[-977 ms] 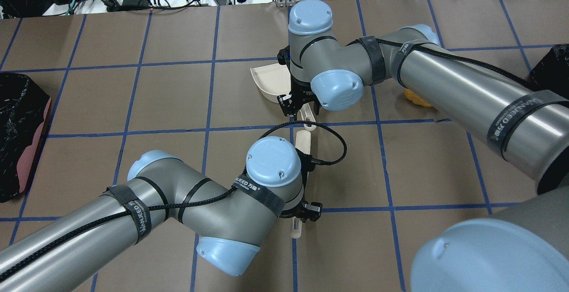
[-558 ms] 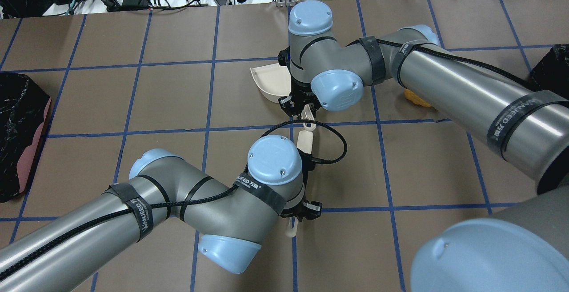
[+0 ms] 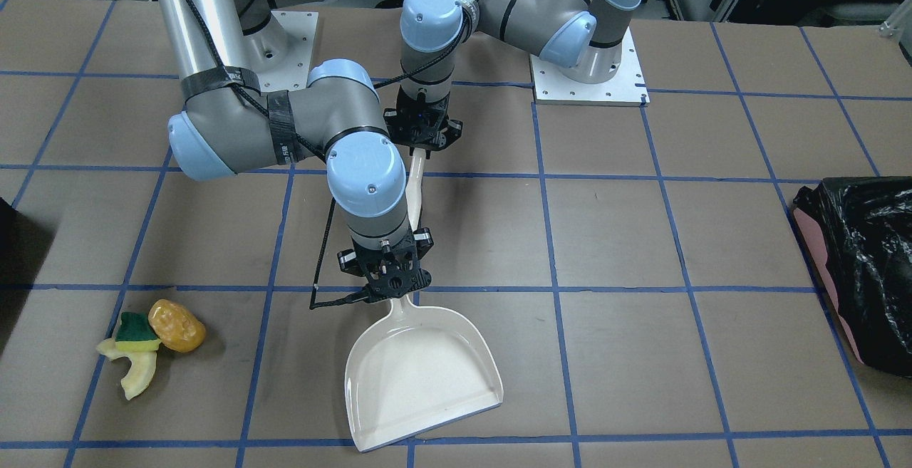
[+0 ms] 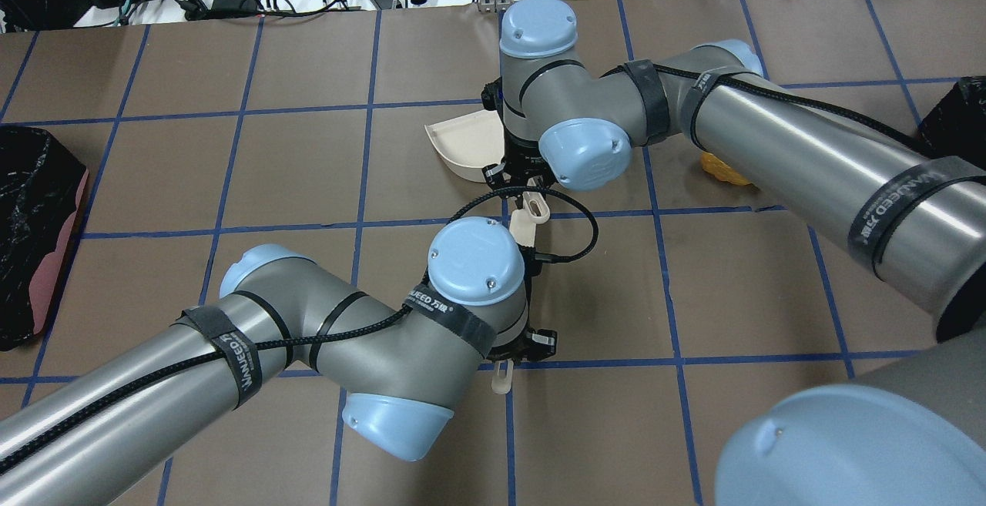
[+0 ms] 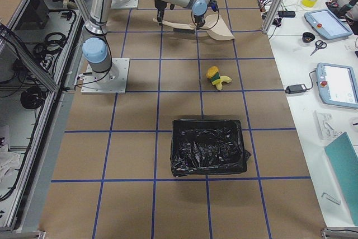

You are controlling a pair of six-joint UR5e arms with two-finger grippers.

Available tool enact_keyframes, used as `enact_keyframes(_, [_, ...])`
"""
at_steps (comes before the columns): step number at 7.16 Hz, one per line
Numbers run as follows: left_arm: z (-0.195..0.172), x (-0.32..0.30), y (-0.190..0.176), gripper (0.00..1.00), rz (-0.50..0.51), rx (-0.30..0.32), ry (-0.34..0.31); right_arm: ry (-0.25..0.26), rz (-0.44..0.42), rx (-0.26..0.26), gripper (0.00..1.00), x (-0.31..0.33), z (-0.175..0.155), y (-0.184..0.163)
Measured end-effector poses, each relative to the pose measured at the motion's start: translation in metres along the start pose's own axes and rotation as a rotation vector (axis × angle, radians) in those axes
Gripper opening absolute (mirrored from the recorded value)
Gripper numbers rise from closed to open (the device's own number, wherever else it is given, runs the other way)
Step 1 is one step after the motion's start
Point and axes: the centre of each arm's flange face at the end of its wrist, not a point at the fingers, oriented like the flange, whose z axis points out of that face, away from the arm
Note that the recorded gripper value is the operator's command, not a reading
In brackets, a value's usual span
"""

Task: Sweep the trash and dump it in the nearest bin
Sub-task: 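Lift the dustpan with the right gripper toward the toys while the left lifts the brush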

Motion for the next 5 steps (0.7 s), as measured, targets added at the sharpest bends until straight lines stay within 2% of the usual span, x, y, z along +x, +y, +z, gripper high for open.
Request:
enact_keyframes(3, [-0.007, -0.006, 0.002, 0.00, -0.047, -0.013, -0.040, 0.009, 0.036, 0.027, 0.13, 0.037, -0.023, -0.005])
enact_keyframes(5, [-0.011, -0.006, -0.001, 0.00, -0.089, -0.008, -0.040, 0.024, 0.082, 0.030, 0.00, 0.096, -0.057, 0.001])
